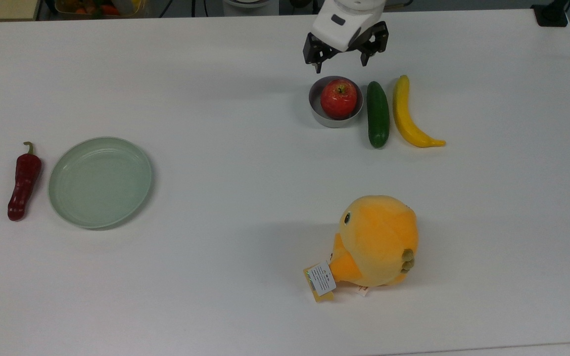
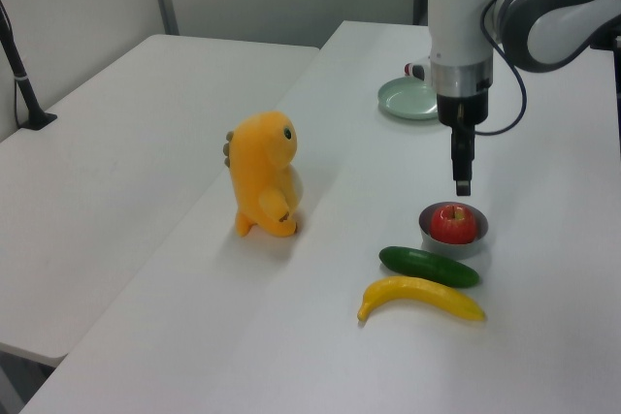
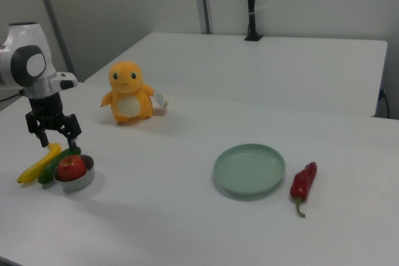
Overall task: Red apple placed in the center of the desktop
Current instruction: 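Move the open gripper over the red apple in the grey bowl, then lower the gripper around the red apple and close on it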
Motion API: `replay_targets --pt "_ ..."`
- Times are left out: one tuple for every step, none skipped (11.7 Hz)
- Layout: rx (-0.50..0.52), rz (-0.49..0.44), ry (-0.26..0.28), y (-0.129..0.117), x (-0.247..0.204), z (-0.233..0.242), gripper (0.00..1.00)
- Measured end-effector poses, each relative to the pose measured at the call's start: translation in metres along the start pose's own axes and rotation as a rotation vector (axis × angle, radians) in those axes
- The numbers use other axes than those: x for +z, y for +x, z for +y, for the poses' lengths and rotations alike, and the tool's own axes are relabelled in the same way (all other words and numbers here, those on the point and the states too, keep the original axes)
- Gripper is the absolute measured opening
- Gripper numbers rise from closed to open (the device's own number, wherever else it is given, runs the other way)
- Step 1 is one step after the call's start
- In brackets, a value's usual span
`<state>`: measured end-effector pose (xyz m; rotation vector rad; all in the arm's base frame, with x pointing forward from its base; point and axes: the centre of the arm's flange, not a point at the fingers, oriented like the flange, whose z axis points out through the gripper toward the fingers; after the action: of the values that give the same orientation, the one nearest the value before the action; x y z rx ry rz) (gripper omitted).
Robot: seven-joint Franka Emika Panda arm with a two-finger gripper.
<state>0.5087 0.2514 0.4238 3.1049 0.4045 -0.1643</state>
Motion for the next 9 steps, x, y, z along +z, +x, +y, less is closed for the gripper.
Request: replay_targets --pt "-0.026 -0.017 -0.016 0.001 0.011 -0.009 1.0" --pt "-0.044 -0.03 -0.032 0.002 0.02 -0.014 1.0" --pt "-0.06 -0.044 -0.045 0.003 0.03 -0.018 1.0" --pt "-0.074 -0.05 -0.056 0.006 0.039 -0.021 1.0" --pt "-0.087 -0.052 -0.069 0.008 0.048 -0.023 1.0" --pt "-0.092 -0.055 -0.073 0.01 0.053 -0.022 1.0" --pt "-0.095 -0.059 -0.077 0.011 0.057 -0.022 1.0" --pt "-0.1 -0.06 -0.086 0.012 0.058 -0.021 1.0" --pt "-0.107 -0.061 -0.101 0.012 0.061 -0.02 1.0"
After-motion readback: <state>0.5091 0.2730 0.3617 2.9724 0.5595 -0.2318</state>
